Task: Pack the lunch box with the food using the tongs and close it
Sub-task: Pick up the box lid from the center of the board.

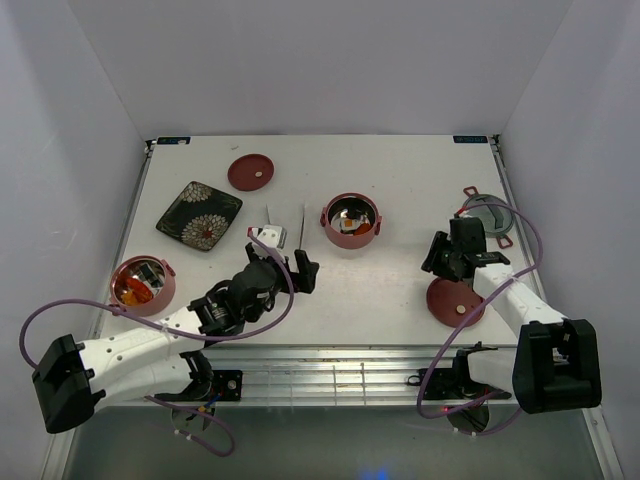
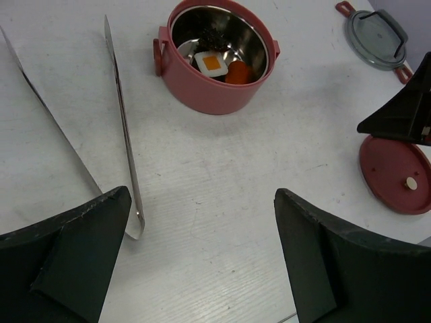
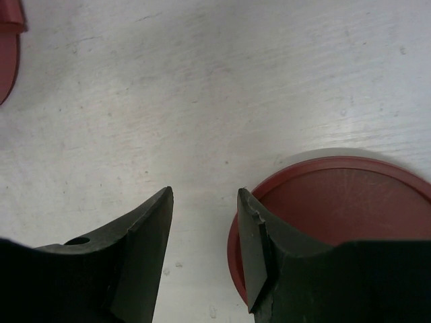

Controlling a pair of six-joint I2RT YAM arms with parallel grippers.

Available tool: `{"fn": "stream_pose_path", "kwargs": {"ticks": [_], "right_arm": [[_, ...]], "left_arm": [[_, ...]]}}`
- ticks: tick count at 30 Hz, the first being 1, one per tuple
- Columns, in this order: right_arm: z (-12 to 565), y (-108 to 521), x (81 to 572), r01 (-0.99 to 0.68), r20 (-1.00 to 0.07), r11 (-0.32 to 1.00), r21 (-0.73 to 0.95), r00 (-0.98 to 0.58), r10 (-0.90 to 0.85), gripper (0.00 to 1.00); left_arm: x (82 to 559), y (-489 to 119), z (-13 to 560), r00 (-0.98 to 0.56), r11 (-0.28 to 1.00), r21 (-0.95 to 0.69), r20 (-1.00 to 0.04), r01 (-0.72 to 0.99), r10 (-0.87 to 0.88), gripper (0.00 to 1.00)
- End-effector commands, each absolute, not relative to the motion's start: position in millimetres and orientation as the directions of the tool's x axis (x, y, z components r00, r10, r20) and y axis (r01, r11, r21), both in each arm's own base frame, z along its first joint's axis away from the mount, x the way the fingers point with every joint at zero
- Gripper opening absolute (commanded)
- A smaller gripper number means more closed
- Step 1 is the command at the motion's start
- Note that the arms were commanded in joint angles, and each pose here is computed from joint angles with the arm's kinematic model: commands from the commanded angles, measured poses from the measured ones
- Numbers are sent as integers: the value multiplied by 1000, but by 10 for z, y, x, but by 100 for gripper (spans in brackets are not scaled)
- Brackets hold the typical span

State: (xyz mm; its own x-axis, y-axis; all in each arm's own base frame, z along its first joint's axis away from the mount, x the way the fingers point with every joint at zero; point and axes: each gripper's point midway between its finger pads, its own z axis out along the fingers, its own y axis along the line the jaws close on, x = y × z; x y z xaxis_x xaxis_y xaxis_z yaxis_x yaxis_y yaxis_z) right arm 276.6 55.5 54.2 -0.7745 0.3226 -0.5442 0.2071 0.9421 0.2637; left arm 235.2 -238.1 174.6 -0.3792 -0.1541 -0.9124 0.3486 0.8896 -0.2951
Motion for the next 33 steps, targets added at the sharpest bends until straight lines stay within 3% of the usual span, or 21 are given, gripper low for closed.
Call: {"fn": "stream_pose_path", "kwargs": {"ticks": [1, 15, 33], "right_arm": [[598, 597, 2789, 204, -553, 948, 244, -774, 309, 49], [642, 455, 2695, 272, -541, 951, 145, -783, 306, 53], [309, 720, 2609, 180, -442, 983, 45, -878, 181, 43]], "left_arm": [[2359, -2355, 1875, -343, 881, -322, -918, 346, -200, 98], [2376, -2269, 1875, -329, 891, -332, -917, 309, -228, 98], [2367, -2094, 1972, -275, 889, -368, -915, 274, -295, 98]]}}
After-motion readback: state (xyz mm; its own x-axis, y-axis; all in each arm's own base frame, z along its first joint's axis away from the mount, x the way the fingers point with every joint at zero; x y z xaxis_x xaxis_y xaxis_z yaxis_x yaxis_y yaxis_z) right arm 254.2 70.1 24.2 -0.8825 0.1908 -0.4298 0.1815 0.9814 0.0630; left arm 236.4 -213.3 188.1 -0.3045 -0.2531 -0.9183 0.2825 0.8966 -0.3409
